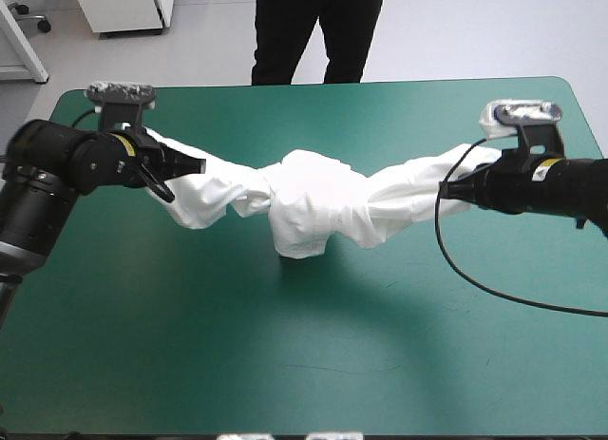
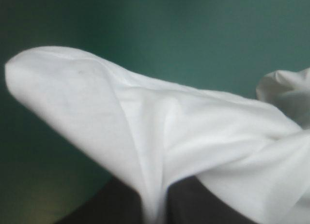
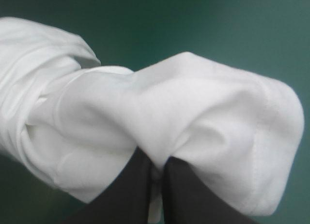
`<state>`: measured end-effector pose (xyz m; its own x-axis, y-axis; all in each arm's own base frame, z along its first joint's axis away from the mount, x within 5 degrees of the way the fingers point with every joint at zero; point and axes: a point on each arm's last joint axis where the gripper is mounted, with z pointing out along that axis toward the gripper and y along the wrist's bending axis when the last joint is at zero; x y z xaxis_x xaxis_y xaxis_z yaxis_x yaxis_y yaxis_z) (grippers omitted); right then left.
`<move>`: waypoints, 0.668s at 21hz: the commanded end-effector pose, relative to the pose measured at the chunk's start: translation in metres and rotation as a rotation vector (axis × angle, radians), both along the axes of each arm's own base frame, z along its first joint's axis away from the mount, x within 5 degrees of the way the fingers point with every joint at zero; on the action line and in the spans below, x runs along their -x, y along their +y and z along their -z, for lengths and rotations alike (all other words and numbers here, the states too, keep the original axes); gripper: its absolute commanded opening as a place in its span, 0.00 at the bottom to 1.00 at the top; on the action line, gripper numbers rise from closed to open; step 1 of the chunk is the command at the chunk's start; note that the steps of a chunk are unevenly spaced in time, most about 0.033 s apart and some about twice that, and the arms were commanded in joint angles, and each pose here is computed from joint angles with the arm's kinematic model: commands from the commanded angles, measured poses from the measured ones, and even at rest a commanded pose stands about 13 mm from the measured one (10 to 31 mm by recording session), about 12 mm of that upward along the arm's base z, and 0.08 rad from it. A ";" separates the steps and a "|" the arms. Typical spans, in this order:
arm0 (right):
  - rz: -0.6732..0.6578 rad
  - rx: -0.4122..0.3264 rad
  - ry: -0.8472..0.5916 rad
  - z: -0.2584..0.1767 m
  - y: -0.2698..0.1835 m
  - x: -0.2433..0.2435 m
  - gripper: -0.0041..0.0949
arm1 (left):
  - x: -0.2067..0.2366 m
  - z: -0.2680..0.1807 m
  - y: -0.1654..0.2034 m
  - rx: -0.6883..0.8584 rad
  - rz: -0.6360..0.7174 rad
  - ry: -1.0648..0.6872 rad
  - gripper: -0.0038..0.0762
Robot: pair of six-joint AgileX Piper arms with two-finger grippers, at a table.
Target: Fold the cloth
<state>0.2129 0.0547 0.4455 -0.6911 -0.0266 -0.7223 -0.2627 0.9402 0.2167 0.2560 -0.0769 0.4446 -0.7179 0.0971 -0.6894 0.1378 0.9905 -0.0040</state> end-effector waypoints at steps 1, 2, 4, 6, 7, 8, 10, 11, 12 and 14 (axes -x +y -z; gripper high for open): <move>0.019 -0.004 -0.305 -0.077 -0.008 0.028 0.03 | 0.030 -0.080 0.011 0.056 0.024 -0.298 0.04; 0.021 -0.001 -0.356 -0.090 -0.010 0.034 0.03 | 0.036 -0.094 0.014 0.064 0.031 -0.350 0.04; 0.022 -0.003 -0.445 -0.112 -0.012 0.046 0.03 | 0.049 -0.119 0.018 0.082 0.041 -0.447 0.04; 0.018 -0.005 -0.564 -0.140 -0.015 0.063 0.03 | 0.072 -0.155 0.023 0.121 0.073 -0.613 0.04; 0.021 -0.013 -0.613 -0.152 -0.016 0.070 0.03 | 0.085 -0.172 0.026 0.141 0.088 -0.698 0.04; 0.023 -0.021 -0.664 -0.164 -0.017 0.079 0.03 | 0.094 -0.182 0.029 0.158 0.088 -0.752 0.04; 0.021 -0.032 -0.721 -0.178 -0.018 0.089 0.03 | 0.111 -0.197 0.034 0.175 0.098 -0.820 0.04; 0.019 -0.032 -0.733 -0.182 -0.019 0.092 0.03 | 0.119 -0.200 0.036 0.157 0.122 -0.833 0.04; 0.019 -0.029 -0.734 -0.183 -0.019 0.095 0.03 | 0.122 -0.200 0.037 0.137 0.134 -0.831 0.04; 0.024 0.007 -0.682 -0.177 -0.021 0.098 0.03 | 0.133 -0.196 0.041 0.123 0.132 -0.771 0.04</move>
